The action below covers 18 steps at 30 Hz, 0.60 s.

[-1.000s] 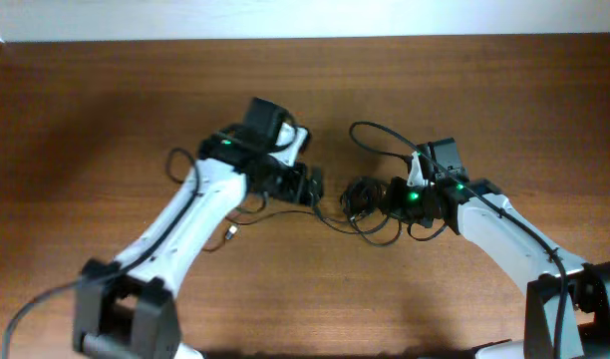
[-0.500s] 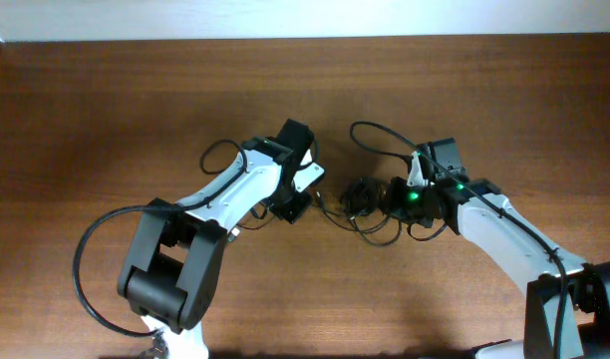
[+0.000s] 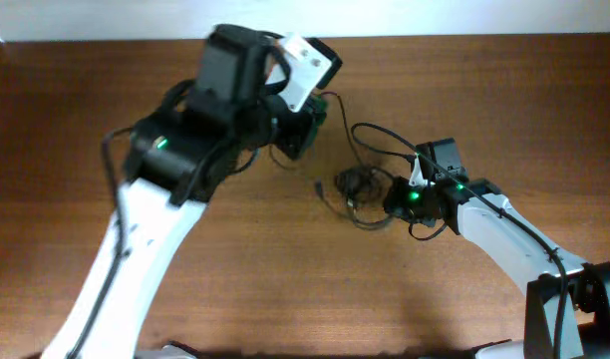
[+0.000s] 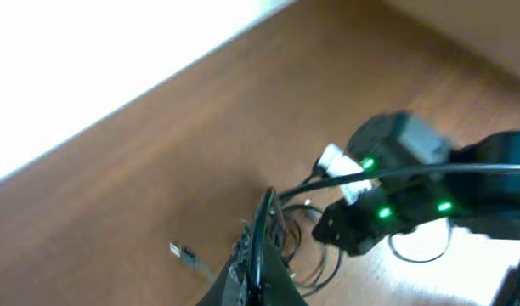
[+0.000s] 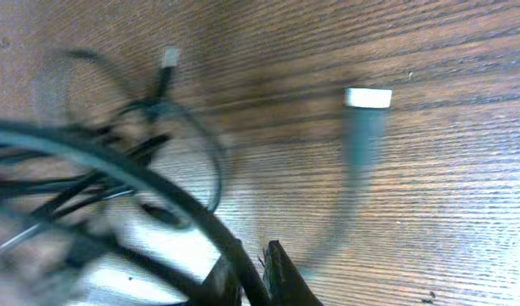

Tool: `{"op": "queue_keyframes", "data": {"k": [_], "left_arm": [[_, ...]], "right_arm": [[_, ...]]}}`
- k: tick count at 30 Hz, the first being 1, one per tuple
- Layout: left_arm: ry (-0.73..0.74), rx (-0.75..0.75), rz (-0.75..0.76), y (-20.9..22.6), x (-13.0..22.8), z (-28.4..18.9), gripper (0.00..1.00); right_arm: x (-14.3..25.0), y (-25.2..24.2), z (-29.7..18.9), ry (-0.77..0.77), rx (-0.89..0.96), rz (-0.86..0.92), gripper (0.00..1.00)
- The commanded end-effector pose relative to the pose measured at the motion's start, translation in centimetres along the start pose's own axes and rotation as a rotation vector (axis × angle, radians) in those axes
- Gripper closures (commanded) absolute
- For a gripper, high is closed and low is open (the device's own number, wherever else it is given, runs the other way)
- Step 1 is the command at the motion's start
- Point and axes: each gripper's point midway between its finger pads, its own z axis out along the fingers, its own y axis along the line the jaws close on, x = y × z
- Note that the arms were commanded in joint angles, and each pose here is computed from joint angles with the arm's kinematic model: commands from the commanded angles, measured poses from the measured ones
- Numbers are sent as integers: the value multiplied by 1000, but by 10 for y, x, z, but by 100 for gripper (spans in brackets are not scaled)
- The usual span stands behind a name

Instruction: Untangle cables

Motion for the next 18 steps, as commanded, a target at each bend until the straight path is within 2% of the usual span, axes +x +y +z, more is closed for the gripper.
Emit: {"op": "queue_keyframes", "data": {"k": [1,6,9,11,15,18], "left_arm": [[-152,6,-18,-12,-34,-39,100],[-309,-6,-79,-10,-69,-60,100],[-405,-114,-196,24,-83,-83,100],[-416,-143,-217,36,-83,-87,100],[-527,-260,-475,93,-85,-115,100],[-600,-356,-574,133,-82,-139,100]], "right_arm": [[-2,-2,3,-3,19,0,89],[-2,-3,3,-5,22,0,89],[-2,-7,3,-9,42,3,87],[-2,-7,3,-10,43,2,87],[-3,-10,2,-18,61,4,87],[-4,-22,1,-30,126,11,87]]}}
